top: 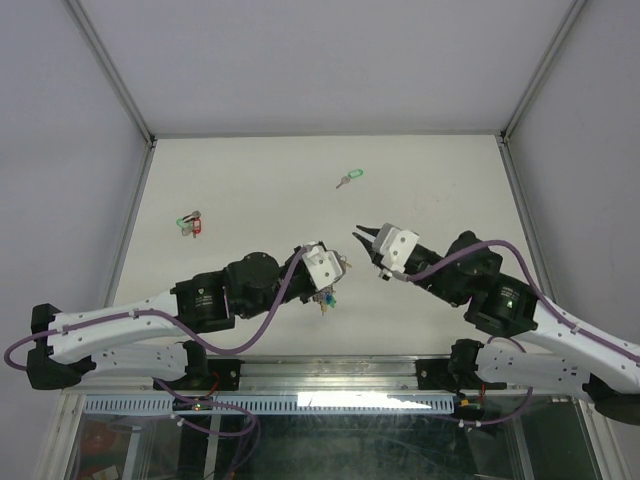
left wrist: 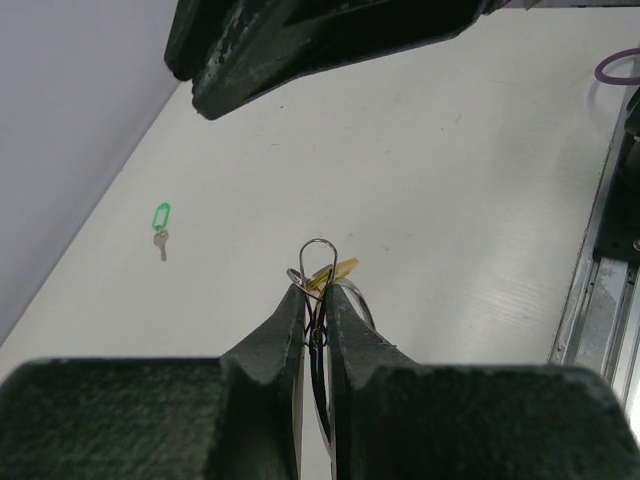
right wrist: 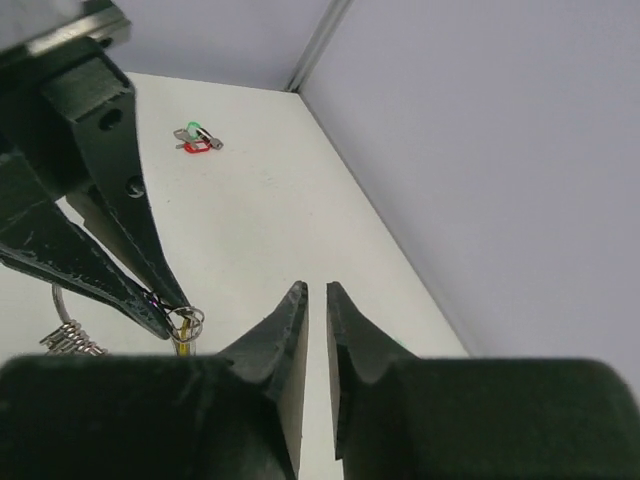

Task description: Put the keys on the keyring

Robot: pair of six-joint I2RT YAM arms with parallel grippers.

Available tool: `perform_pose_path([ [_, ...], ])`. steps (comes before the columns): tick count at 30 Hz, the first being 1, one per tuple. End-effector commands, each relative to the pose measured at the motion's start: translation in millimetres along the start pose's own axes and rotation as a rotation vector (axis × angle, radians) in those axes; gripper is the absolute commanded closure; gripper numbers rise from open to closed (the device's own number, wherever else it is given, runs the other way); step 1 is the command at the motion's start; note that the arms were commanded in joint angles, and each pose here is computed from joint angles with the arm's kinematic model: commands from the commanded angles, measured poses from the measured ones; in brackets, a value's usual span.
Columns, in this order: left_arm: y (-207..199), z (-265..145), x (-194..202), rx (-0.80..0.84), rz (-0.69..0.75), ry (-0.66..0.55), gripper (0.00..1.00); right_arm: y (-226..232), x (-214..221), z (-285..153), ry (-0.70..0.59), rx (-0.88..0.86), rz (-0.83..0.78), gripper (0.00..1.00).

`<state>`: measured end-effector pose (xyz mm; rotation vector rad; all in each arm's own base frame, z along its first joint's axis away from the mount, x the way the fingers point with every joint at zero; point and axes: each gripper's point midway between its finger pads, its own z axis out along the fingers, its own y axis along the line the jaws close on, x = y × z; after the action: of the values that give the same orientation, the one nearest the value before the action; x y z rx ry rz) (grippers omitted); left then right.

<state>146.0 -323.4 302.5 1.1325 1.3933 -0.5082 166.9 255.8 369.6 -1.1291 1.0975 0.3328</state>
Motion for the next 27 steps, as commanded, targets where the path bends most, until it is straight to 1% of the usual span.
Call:
perform_pose_path([
  [1, 17.8, -10.1, -28.3, -0.096, -0.101, -0.120, 1.00, -30.3, -17.3, -13.4, -0.016, 0.169, 0.314, 0.80],
  [3, 24.5, -12.2, -28.4, -0.135, -0.119, -0.133, 1.00, -32.2, -13.7, -13.9, 0.016, 0.218, 0.484, 0.74],
  [6, 34.2, -15.2, -29.1, -0.195, -0.154, -0.150, 1.00, -25.0, -10.0, -8.7, 0.084, 0.241, 0.713, 0.67],
  [8, 39.4, -16.3, -27.7, -0.229, -0.170, -0.154, 1.00, -24.8, -4.8, -6.9, 0.126, 0.303, 0.872, 0.66],
  [11, 43.6, -16.9, -27.2, -0.258, -0.192, -0.162, 1.00, -18.9, -0.8, -3.6, 0.124, 0.359, 1.098, 0.65],
  [14, 43.6, -17.2, -29.5, -0.260, -0.211, -0.181, 1.00, -8.2, 0.0, 4.5, 0.106, 0.355, 1.247, 0.61],
  [16, 43.1, -16.9, -30.7, -0.258, -0.220, -0.188, 1.00, -2.4, -2.2, 10.8, 0.096, 0.334, 1.298, 0.59],
  [20, 43.1, -16.7, -32.4, -0.256, -0.228, -0.192, 1.00, 7.8, -8.4, 22.0, 0.079, 0.279, 1.351, 0.58],
  [27, 42.2, -18.5, -33.6, -0.246, -0.228, -0.200, 1.00, 20.2, 2.3, 34.5, 0.134, 0.270, 1.370, 0.58],
])
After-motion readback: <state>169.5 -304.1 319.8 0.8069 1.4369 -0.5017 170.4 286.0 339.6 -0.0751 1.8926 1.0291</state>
